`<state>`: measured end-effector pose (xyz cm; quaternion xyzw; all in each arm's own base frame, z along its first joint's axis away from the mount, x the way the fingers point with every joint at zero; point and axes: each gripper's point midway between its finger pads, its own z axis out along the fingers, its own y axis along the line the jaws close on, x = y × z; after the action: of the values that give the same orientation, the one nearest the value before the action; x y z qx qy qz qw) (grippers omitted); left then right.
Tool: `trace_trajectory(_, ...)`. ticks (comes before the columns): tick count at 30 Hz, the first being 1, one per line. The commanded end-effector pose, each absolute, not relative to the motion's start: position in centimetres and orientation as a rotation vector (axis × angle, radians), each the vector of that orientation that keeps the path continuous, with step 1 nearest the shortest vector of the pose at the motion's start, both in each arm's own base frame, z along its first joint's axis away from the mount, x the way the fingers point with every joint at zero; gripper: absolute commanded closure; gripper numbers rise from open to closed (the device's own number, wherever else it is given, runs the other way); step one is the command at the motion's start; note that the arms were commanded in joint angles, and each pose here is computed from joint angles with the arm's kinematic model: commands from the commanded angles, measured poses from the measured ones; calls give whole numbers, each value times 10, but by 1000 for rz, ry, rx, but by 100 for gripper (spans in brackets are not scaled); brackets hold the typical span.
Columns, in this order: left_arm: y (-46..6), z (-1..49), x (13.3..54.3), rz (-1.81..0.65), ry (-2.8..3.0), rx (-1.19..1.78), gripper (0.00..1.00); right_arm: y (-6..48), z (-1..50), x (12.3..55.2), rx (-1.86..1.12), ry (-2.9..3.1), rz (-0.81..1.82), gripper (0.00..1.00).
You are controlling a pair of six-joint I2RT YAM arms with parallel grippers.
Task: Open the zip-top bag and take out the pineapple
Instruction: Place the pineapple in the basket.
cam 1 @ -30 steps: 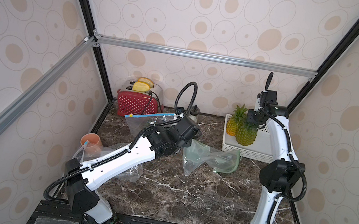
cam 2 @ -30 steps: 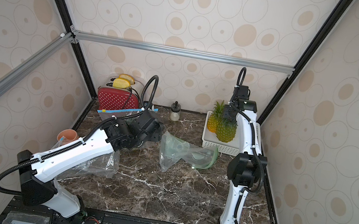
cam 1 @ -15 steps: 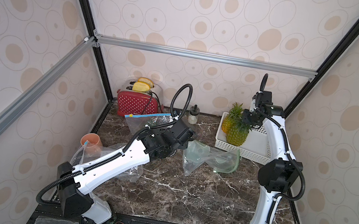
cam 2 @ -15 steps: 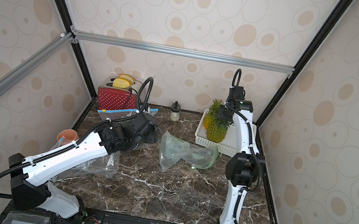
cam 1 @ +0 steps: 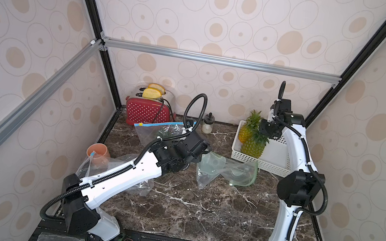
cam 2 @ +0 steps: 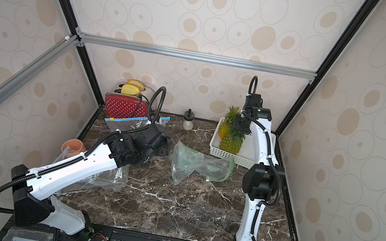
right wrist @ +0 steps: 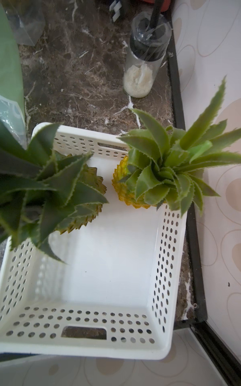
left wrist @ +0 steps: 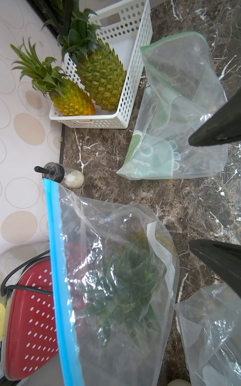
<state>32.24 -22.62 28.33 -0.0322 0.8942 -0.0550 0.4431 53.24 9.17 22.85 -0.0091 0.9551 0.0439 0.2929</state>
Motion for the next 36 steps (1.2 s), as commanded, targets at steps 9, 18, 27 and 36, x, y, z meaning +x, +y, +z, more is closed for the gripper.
trace_trajectory(9,-220,298,323,-167,2180,-119,27,132,251,524,-210,2482,185,46)
trace_trajectory(18,-211,304,320,-145,2164,-129,27,161,256,496,-336,2409,-17,29)
trace_trajectory(27,-196,318,319,-153,2117,-156,25,153,292,466,-341,2359,-191,25)
trace_trajectory(36,-180,313,308,-141,2116,-197,25,169,244,485,-335,2426,-112,24)
